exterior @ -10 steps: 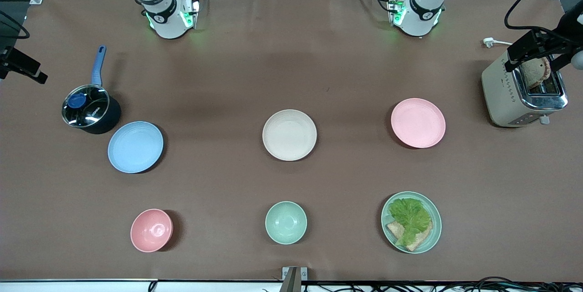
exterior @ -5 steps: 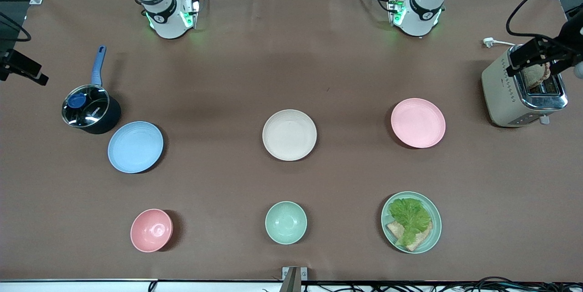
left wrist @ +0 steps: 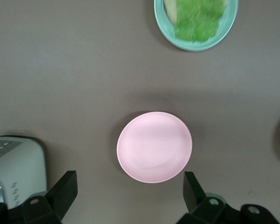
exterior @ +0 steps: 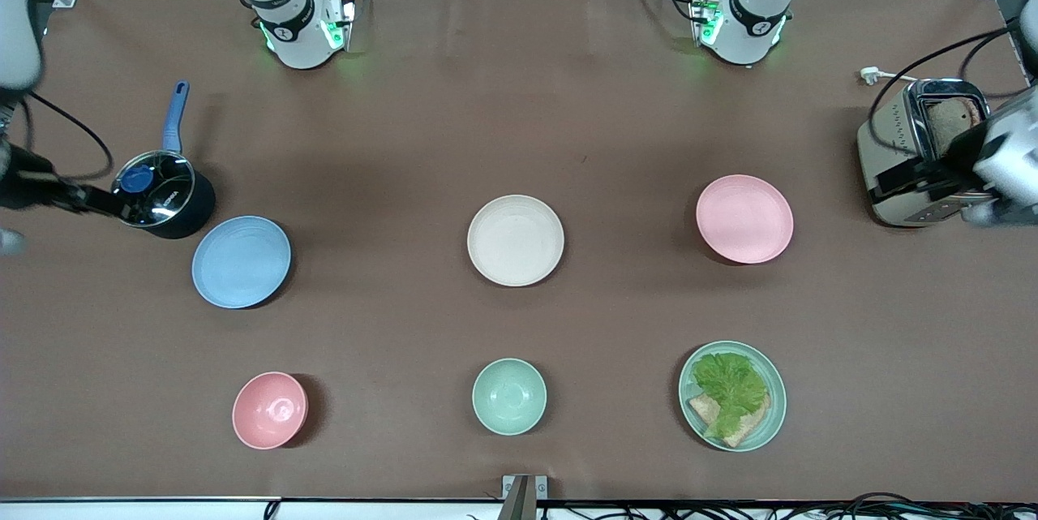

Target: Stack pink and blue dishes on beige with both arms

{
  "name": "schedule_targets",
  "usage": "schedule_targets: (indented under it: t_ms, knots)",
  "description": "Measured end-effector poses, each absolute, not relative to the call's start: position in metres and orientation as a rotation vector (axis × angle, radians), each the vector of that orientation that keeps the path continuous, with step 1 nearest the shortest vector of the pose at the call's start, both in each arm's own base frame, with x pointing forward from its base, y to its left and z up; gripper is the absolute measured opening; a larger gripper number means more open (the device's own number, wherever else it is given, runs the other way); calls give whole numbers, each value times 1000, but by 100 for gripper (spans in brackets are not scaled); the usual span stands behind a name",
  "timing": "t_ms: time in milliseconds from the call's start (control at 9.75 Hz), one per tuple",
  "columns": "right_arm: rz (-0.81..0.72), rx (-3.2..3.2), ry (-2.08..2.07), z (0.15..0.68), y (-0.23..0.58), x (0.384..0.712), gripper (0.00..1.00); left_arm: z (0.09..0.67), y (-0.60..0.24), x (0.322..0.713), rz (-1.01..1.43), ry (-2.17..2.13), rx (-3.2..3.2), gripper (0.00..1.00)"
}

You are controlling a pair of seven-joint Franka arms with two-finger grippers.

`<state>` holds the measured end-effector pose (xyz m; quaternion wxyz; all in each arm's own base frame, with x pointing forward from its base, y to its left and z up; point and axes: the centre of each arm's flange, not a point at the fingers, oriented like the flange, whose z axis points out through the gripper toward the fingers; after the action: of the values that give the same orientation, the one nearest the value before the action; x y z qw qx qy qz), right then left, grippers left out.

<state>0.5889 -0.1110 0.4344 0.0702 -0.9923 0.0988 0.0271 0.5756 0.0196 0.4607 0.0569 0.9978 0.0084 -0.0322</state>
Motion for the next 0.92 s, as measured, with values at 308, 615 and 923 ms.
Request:
schedule_targets:
  t_ms: [308,615,923]
  knots:
    - [113,-2910,129,290,-151,585,100,335,19,570,-105,-78,3028,100]
    - [88,-2868,74,221,-177,579,99,251,24,542,-130,-128,3047,100]
    - [80,-2828,108,203,-181,571,79,215,25,526,-224,-192,3033,91]
